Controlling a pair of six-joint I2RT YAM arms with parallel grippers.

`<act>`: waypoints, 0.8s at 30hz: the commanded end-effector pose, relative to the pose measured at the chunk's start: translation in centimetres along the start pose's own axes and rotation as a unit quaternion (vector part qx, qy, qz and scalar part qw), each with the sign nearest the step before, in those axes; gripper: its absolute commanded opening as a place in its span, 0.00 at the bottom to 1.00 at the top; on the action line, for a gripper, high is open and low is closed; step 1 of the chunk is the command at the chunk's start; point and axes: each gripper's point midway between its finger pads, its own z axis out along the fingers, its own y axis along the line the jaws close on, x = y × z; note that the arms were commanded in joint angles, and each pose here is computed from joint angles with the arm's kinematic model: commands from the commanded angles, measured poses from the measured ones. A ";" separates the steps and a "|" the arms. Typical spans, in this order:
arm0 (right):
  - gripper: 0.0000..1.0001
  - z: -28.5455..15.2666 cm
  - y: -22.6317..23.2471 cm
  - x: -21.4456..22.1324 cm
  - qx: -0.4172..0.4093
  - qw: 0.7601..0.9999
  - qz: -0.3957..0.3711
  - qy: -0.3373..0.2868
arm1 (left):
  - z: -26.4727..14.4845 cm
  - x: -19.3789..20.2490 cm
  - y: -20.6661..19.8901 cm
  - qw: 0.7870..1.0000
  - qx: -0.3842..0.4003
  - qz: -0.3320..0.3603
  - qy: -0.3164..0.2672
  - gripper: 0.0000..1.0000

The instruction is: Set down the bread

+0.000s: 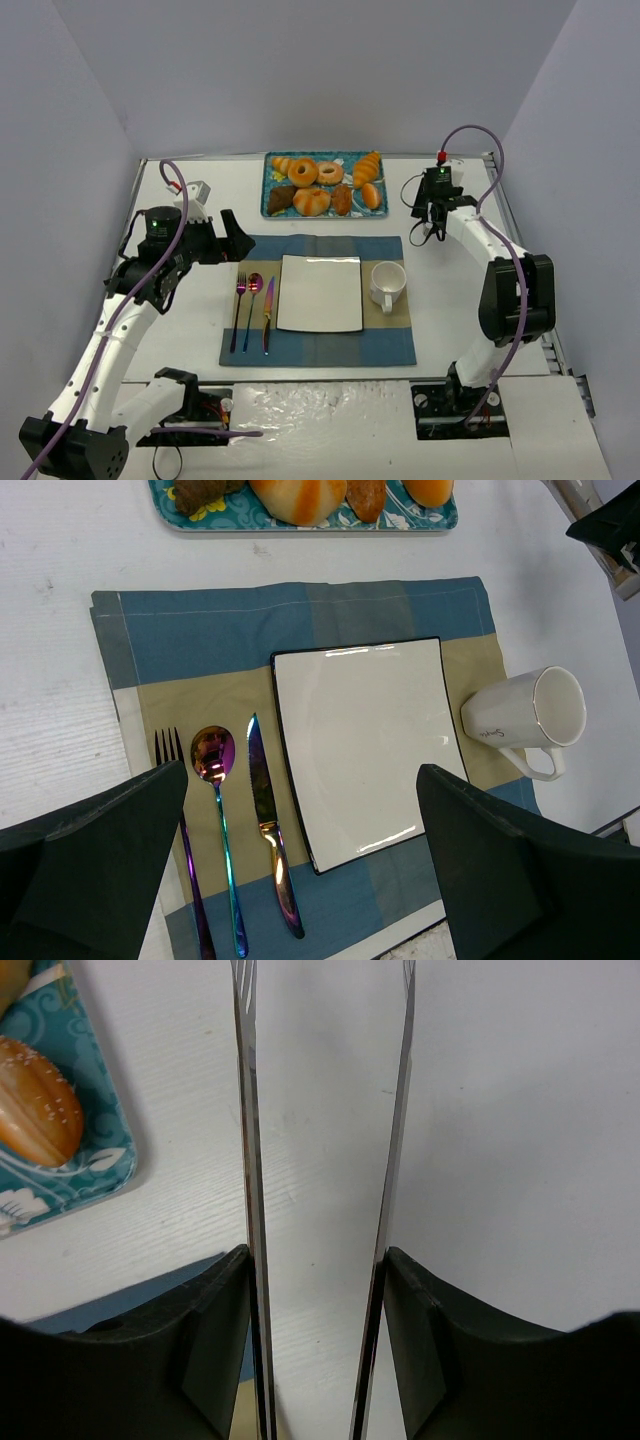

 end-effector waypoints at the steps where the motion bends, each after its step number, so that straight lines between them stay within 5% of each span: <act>1: 0.49 -4.0 2.5 -4.3 -0.050 0.997 0.015 -0.058 | -0.5 -1.8 -1.1 0.999 0.020 0.020 -0.033 0.97; 24: 0.49 -10.5 12.9 -4.2 -0.223 0.973 -0.028 -0.047 | -0.7 -1.7 -1.0 0.999 0.017 0.021 -0.035 0.97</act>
